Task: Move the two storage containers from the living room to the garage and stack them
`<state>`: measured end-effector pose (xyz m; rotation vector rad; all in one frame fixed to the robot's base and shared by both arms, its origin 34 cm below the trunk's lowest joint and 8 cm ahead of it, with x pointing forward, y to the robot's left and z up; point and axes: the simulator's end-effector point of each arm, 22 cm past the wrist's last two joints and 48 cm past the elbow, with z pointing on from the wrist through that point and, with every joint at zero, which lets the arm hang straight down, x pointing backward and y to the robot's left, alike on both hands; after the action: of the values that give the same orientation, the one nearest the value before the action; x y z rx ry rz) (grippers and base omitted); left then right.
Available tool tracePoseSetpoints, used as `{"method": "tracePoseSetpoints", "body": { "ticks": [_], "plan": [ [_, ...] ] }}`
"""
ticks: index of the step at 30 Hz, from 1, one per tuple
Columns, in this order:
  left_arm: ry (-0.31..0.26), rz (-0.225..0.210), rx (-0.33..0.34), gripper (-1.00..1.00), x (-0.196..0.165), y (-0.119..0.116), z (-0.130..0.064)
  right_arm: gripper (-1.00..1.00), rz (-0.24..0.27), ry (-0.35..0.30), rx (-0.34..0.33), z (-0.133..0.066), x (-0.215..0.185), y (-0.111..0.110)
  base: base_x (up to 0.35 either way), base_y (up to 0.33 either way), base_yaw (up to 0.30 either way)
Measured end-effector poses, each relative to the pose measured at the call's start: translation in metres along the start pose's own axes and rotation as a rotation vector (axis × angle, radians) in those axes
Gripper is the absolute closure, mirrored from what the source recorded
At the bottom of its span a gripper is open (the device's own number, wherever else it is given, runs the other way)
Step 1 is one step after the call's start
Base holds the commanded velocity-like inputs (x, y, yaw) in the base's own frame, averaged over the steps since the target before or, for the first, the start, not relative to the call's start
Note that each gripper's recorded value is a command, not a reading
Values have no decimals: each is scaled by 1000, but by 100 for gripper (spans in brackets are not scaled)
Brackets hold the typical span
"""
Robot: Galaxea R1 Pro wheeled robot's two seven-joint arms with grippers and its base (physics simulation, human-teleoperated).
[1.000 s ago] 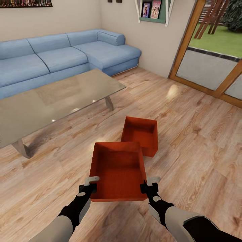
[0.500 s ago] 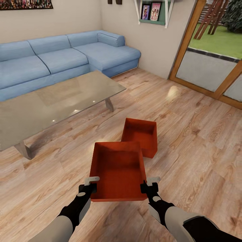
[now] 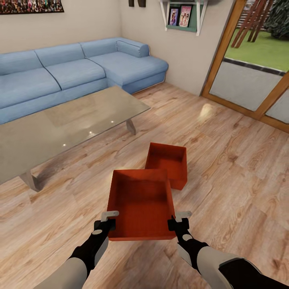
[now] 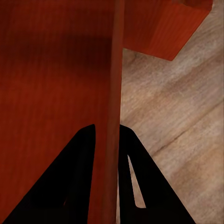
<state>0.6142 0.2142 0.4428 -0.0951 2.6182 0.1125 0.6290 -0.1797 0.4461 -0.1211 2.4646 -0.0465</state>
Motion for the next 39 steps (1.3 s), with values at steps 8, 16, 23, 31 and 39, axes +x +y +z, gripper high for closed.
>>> {"method": "tracePoseSetpoints", "body": {
  "ticks": [8,16,23,31,39],
  "plan": [
    [1,0,0,100,-7,1,-12,100,1,1,0,-10,-9,-1,0,0,0],
    [1,0,0,100,-14,2,-23,100,0,1,0,-21,-17,-2,0,0,0],
    [1,0,0,100,-20,2,-33,100,1,1,0,-29,-25,-2,0,0,0],
    [1,1,0,100,-26,3,-44,100,0,1,0,-39,-32,-4,0,0,0],
    [3,1,-1,100,-32,4,-54,100,1,2,-1,-49,-39,-4,0,0,0]
  ]
}}
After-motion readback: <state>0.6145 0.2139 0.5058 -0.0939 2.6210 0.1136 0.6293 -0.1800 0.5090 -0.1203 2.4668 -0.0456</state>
